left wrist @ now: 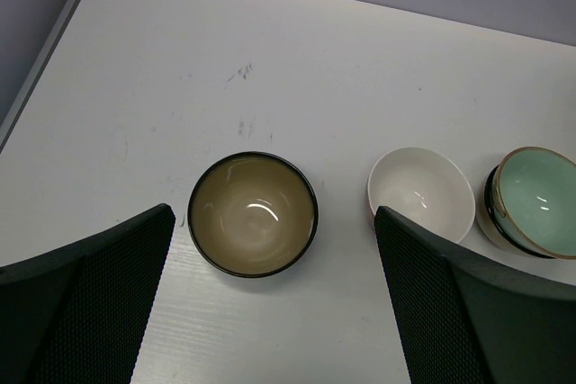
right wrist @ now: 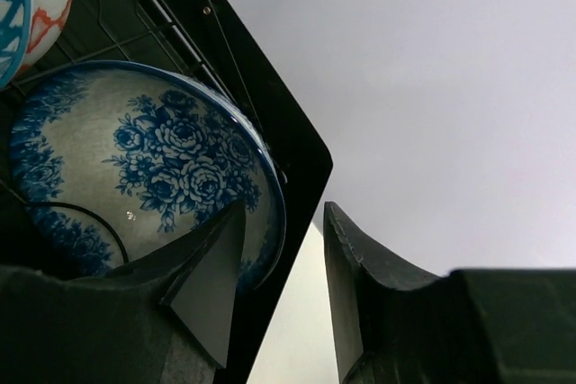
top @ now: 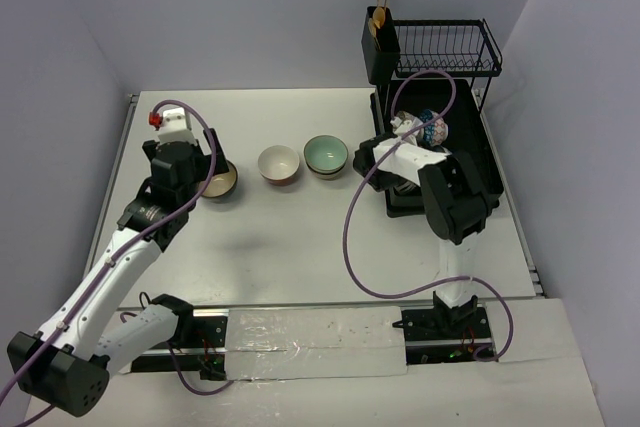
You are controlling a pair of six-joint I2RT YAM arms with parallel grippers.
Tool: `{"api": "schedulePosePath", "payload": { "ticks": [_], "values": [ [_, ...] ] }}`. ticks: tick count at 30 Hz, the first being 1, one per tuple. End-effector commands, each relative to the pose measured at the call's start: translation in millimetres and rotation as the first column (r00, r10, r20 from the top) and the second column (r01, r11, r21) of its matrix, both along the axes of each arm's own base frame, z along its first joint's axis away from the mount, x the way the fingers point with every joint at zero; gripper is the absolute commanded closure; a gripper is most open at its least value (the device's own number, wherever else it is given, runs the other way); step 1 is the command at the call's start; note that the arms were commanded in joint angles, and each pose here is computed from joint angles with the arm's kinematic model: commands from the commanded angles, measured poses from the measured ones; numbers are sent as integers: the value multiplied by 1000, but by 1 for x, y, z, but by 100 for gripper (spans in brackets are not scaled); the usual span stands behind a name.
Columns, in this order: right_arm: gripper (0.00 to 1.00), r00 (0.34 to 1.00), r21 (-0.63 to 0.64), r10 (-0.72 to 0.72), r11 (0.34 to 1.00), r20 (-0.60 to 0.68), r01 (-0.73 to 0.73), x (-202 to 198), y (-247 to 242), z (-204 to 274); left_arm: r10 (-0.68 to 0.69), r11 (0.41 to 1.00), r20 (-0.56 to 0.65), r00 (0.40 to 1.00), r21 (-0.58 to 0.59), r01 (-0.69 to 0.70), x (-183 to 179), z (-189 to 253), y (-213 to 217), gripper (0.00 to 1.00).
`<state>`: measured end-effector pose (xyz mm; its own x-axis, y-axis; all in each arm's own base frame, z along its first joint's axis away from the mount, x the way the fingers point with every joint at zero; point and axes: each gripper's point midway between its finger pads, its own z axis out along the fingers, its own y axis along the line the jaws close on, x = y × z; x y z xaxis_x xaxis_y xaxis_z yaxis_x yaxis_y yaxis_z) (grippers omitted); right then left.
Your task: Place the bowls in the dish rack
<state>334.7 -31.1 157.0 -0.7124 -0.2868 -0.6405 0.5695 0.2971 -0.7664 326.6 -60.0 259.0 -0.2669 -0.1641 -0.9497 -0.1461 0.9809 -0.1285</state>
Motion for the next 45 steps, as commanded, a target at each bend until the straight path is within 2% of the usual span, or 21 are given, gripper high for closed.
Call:
{"api": "schedulePosePath", "payload": {
  "ticks": [1, 10, 22, 27, 30, 31, 32, 35, 36, 38, 42, 43, 44, 45],
  "values": [
    [52, 973, -175, 159, 976, 166, -130, 15, 9, 64, -13, 1000, 50, 999, -13, 14, 0, 13, -2, 1],
    [48, 944, -104, 148, 987, 295, -122, -2, 5, 100, -14, 1000, 45, 999, -13, 15, 1, 11, -3, 1],
    [47, 894, 86, 58, 991, 444, -107, -32, -6, 124, -17, 1000, 51, 999, -21, 18, 0, 13, -4, 1],
    [47, 864, 212, 17, 967, 503, -143, -41, 1, 143, -22, 999, 53, 998, -27, 23, 0, 14, -5, 1],
    [46, 868, 333, 17, 920, 497, -209, -31, 15, 152, -23, 999, 59, 998, -32, 24, -1, 16, -5, 1],
    [46, 844, 379, 25, 886, 535, -266, -34, 16, 165, -25, 999, 59, 998, -35, 27, -2, 16, -5, 1],
    [46, 834, 431, 100, 819, 542, -379, -17, 34, 163, -26, 999, 58, 998, -37, 28, -2, 16, -5, 1],
    [47, 713, 437, 172, 685, 680, -582, -16, 49, 203, -18, 999, 73, 997, -42, 21, -5, 21, -2, 1],
    [47, 693, 443, 198, 641, 693, -626, -14, 56, 210, -17, 999, 74, 997, -44, 21, -6, 21, -2, 1],
    [46, 676, 443, 230, 603, 700, -664, -13, 63, 226, -20, 999, 76, 997, -44, 24, -7, 22, -2, 1],
    [44, 599, 470, 366, 384, 712, -795, -8, 105, 236, -23, 999, 75, 997, -46, 27, -8, 24, -2, 1],
    [41, 561, 492, 413, 269, 718, -828, -8, 128, 233, -23, 999, 74, 997, -47, 26, -8, 23, -2, 1],
    [39, 538, 500, 436, 209, 721, -840, -9, 139, 232, -29, 998, 66, 997, -45, 32, -7, 22, -3, 1],
    [23, 518, 514, 460, 145, 721, -845, -9, 152, 228, -31, 998, 57, 998, -44, 34, -8, 20, -4, 1]
  ]
}}
